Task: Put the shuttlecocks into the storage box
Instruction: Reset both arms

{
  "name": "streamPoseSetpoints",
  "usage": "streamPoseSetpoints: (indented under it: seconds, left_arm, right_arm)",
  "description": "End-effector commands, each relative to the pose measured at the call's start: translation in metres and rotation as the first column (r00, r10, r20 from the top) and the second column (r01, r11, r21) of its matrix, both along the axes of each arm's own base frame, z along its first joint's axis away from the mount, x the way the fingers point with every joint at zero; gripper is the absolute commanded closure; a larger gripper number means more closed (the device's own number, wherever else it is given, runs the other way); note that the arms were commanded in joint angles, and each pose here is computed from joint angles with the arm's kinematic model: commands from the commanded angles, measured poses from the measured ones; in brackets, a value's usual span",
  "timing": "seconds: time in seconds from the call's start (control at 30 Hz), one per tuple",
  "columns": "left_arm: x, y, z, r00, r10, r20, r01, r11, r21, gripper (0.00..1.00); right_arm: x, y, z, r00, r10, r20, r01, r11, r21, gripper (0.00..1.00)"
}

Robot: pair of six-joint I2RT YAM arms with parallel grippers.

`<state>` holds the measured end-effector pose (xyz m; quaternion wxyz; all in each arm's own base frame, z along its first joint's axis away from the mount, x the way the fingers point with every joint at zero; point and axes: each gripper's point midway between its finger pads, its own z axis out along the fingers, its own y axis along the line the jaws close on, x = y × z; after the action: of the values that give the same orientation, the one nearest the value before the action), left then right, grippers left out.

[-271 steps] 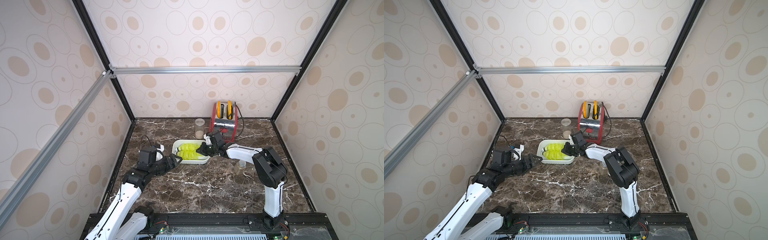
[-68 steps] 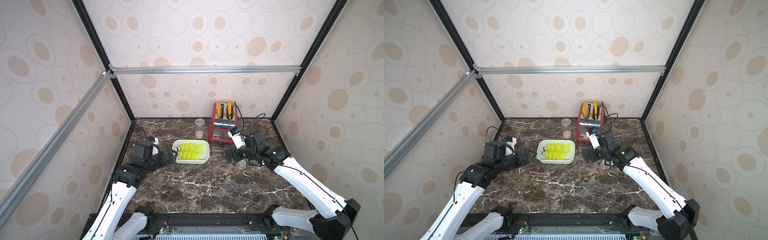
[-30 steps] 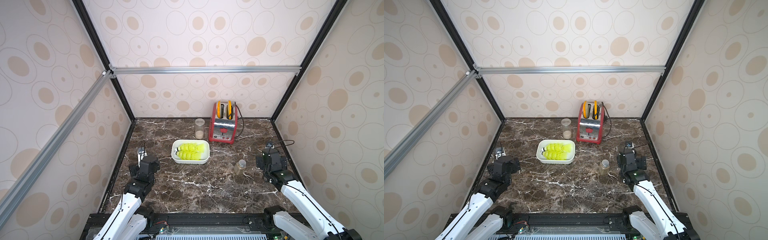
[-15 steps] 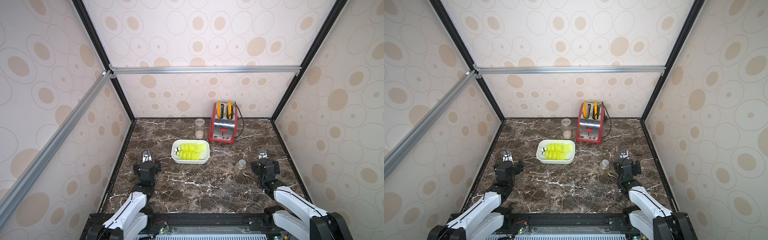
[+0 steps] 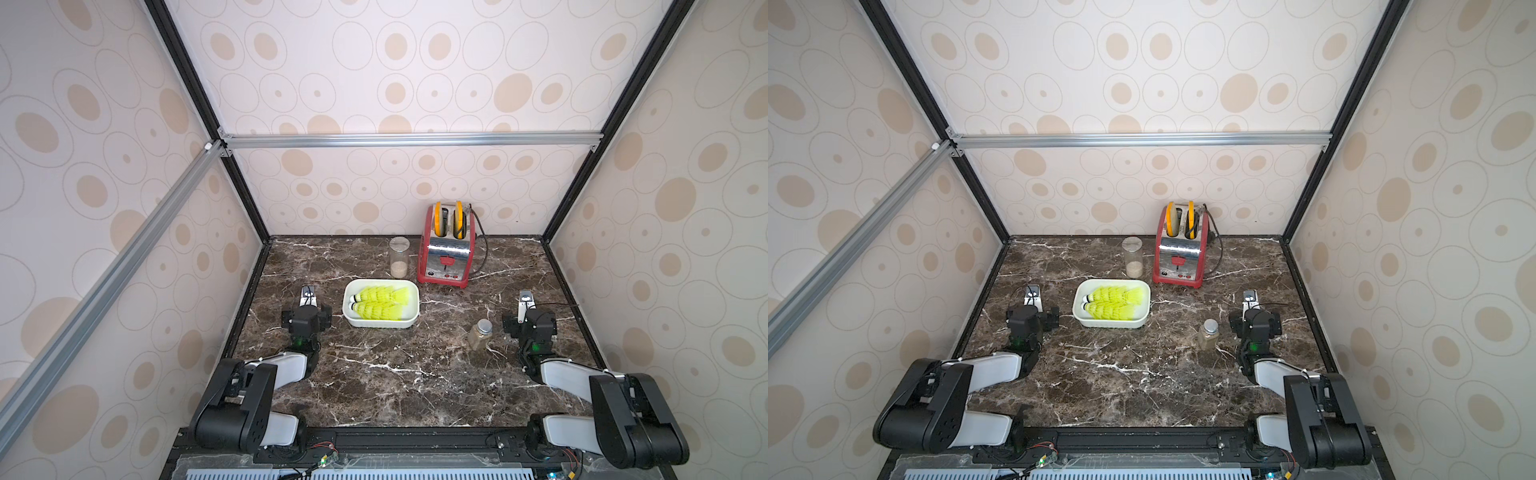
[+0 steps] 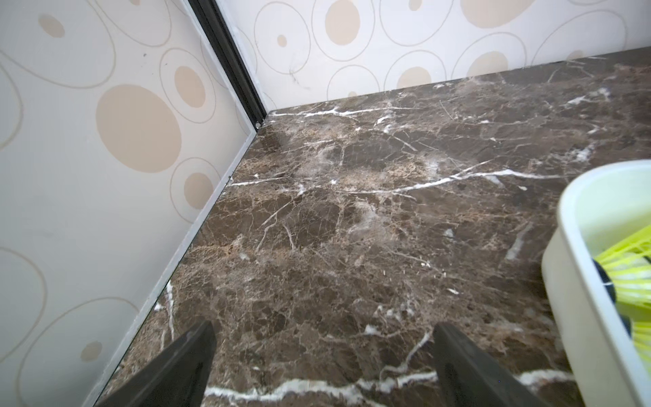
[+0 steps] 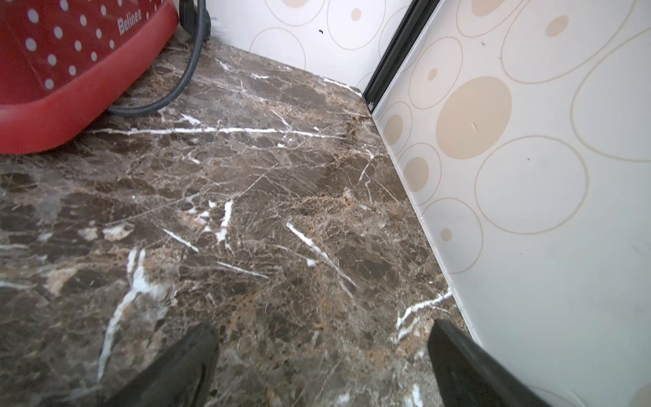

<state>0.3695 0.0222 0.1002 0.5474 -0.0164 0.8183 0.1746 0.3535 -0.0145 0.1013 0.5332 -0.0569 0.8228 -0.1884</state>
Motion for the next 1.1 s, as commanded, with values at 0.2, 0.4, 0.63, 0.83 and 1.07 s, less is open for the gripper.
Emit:
streamPoseSetpoints:
  seconds: [0.2, 0.4, 0.63, 0.83, 1.07]
  left_arm:
    - [0.003, 0.019, 0.006, 0.990, 0.053, 0.134, -0.047, 0.998, -0.043, 0.01]
    - [0.019, 0.021, 0.005, 0.994, 0.050, 0.102, -0.044, 0.997, -0.058, 0.01]
    - [0.021, 0.042, 0.000, 0.990, 0.126, 0.058, -0.118, 0.985, -0.127, 0.01]
    - [0.021, 0.041, 0.002, 0.990, 0.124, 0.063, -0.115, 0.985, -0.125, 0.01]
    - [0.021, 0.042, 0.001, 0.990, 0.124, 0.062, -0.115, 0.986, -0.123, 0.01]
  right_arm:
    - [0.024, 0.013, 0.008, 0.994, 0.066, 0.089, -0.069, 0.997, 0.022, 0.01]
    - [0.026, 0.009, 0.000, 0.995, 0.048, 0.090, -0.051, 0.998, 0.039, 0.01]
    - [0.035, 0.002, -0.009, 0.999, 0.003, 0.053, -0.005, 0.999, 0.035, 0.01]
    - [0.040, -0.008, -0.015, 1.000, -0.008, 0.003, 0.007, 0.994, 0.106, 0.01]
    - [0.039, -0.010, -0.013, 1.000, -0.009, 0.013, 0.007, 0.994, 0.109, 0.01]
